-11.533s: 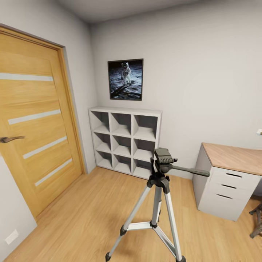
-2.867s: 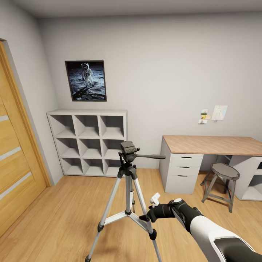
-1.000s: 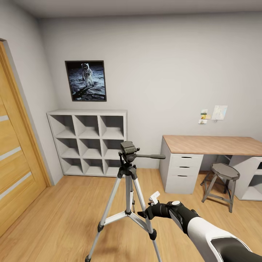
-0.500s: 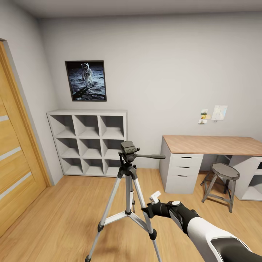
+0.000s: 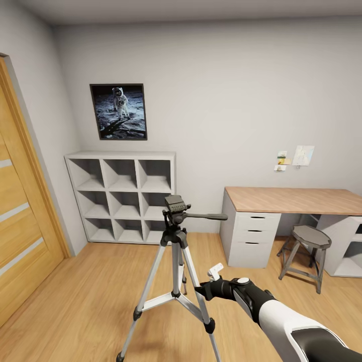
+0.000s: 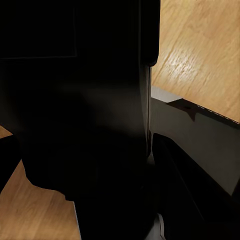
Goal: Attach the digital camera to the camera tripod in the bedroom.
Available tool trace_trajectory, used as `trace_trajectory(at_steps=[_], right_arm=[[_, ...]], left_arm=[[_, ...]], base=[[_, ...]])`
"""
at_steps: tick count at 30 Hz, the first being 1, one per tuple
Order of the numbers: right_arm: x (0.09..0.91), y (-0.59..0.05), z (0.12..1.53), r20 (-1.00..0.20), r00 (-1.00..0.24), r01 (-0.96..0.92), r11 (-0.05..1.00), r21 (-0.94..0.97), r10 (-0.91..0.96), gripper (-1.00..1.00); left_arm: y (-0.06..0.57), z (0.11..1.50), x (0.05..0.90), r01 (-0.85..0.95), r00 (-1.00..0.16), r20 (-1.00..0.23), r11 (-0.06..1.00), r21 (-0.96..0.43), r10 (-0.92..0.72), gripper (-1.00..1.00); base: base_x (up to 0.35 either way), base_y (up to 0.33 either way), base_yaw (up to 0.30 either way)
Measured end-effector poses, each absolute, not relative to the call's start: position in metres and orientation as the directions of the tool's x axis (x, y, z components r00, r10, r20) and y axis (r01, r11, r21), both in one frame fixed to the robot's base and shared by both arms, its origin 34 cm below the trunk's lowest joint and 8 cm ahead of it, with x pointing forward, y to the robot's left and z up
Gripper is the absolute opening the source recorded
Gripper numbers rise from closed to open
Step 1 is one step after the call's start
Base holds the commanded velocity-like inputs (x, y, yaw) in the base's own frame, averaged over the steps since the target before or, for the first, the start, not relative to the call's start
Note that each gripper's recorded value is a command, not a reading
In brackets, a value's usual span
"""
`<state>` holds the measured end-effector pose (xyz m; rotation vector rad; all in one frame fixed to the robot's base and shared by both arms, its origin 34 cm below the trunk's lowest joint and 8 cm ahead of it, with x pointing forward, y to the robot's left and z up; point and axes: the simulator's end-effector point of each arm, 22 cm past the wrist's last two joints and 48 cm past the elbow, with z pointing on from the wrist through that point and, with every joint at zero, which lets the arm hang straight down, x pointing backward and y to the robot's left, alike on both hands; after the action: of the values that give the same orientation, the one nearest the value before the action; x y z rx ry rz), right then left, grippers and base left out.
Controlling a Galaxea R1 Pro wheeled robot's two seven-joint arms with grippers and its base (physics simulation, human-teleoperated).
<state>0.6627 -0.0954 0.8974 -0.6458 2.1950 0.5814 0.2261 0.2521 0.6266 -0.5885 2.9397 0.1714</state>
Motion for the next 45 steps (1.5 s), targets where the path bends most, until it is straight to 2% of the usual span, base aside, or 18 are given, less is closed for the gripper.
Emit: trace_trajectory(at_steps=[38, 41, 45], right_arm=[[0.663, -0.098, 0.897, -0.77, -0.581, -0.606, 0.771, 0.195, -0.262, -1.0], [0.663, -0.098, 0.897, -0.77, -0.581, -0.607, 0.771, 0.194, -0.263, -1.0], [0.663, -0.099, 0.897, -0.77, -0.58, -0.607, 0.771, 0.193, -0.264, -1.0]], left_arm=[[0.259, 0.628, 0.233, -0.39, -0.912, -0.175, 0.916, 0.091, -0.371, -1.0], [0.267, 0.63, 0.244, -0.39, -0.909, -0.198, 0.916, 0.096, -0.366, -1.0], [0.289, 0.643, 0.299, -0.397, -0.884, -0.3, 0.915, 0.076, -0.359, -1.0]], base=[[0.0, 0.0, 0.0], [0.0, 0.0, 0.0], [0.0, 0.0, 0.0]])
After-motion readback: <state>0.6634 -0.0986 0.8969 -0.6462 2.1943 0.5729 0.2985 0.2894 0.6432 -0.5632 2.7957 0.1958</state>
